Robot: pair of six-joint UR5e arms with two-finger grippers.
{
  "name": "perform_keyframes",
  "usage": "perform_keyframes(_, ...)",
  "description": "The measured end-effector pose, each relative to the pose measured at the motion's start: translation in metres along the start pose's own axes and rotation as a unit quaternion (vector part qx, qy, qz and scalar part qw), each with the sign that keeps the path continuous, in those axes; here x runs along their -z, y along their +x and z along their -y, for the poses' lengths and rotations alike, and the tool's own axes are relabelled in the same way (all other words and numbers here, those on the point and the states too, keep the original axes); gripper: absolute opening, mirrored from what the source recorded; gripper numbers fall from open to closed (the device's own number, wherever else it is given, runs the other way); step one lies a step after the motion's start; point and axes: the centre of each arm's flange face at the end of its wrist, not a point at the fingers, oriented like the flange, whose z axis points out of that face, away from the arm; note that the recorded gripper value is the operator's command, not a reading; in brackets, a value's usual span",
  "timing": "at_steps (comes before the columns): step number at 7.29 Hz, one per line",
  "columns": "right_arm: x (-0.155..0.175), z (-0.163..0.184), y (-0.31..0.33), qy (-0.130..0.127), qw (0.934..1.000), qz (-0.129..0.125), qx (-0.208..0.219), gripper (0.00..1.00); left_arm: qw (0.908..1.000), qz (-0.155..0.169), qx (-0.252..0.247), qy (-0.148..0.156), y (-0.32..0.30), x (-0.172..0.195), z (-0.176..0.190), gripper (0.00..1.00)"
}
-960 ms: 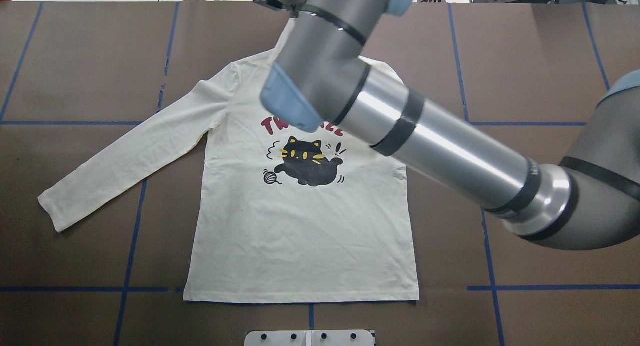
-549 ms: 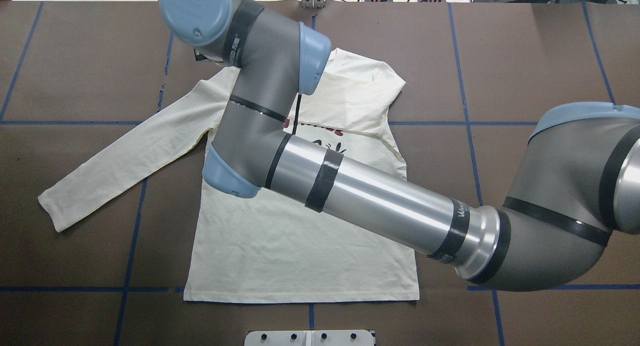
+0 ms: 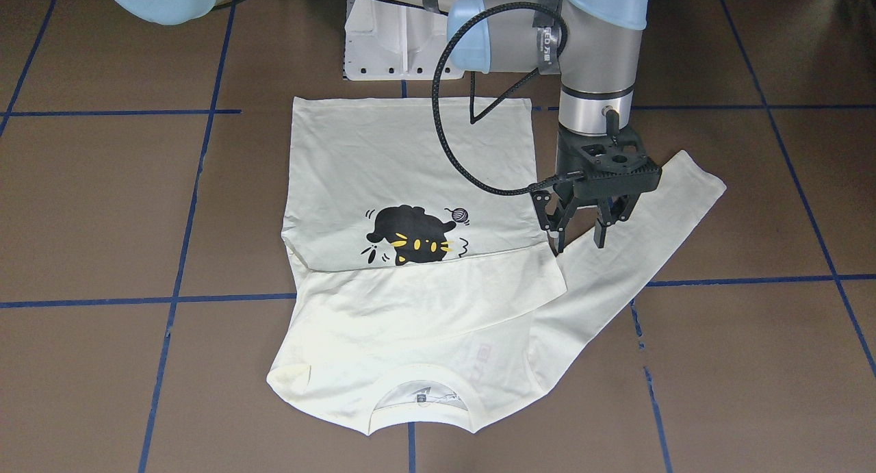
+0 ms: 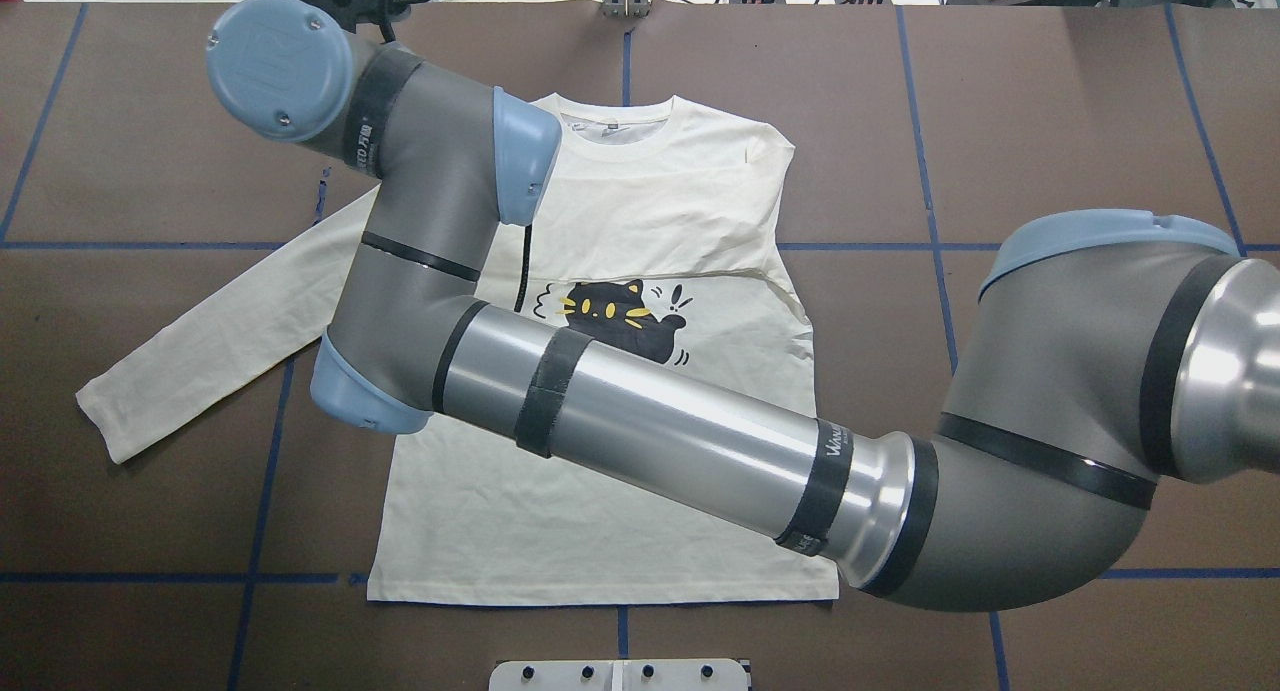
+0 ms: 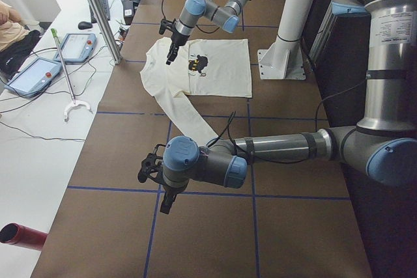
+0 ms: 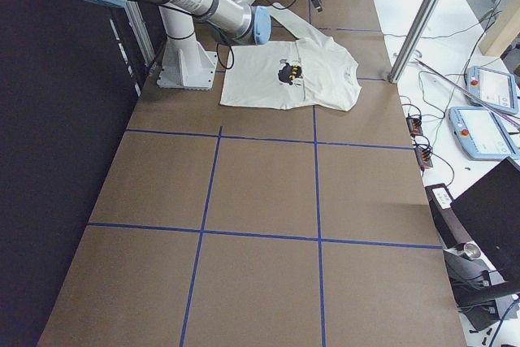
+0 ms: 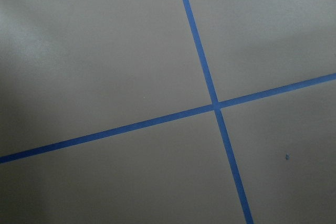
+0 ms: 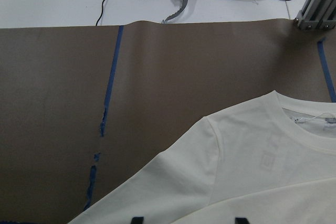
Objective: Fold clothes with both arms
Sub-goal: 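Lift the sleeve with the right gripper and carry it across the shirt body, then lay the sleeve on the far side, open the right gripper and withdraw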
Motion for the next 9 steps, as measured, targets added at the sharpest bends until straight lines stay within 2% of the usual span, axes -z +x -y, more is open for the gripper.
perform_keyframes(1,0.004,0.018,0.006,-0.006,0.9999,0.003,-0.011,1.00,0.9999,0.002,0.007,0.010,0.005,0.006,0.011,1.00)
perform_keyframes(2,0.008,0.049,0.024,-0.026,0.9993,0.004,-0.025,1.00,0.9994,0.005,0.010,0.032,0.015,0.019,0.034,1.00)
perform_keyframes(3,0.011,0.087,0.051,-0.052,0.9981,-0.001,-0.033,1.00,0.9976,0.007,-0.005,0.068,0.028,0.034,0.061,1.00)
perform_keyframes(5,0.021,0.159,0.140,-0.109,0.9937,-0.019,-0.020,1.00,0.9896,-0.002,-0.037,0.139,0.058,0.063,0.099,1.00)
perform_keyframes(6,0.023,0.184,0.202,-0.130,0.9914,-0.017,-0.001,1.00,0.9864,-0.018,-0.045,0.157,0.081,0.067,0.107,1.00)
perform_keyframes(7,0.020,0.203,0.274,-0.144,0.9891,-0.013,0.023,1.00,0.9829,-0.043,-0.073,0.163,0.117,0.054,0.108,1.00)
perform_keyframes(9,0.014,0.214,0.425,-0.159,0.9846,-0.010,0.073,1.00,0.9820,-0.090,-0.105,0.129,0.194,-0.001,0.086,1.00)
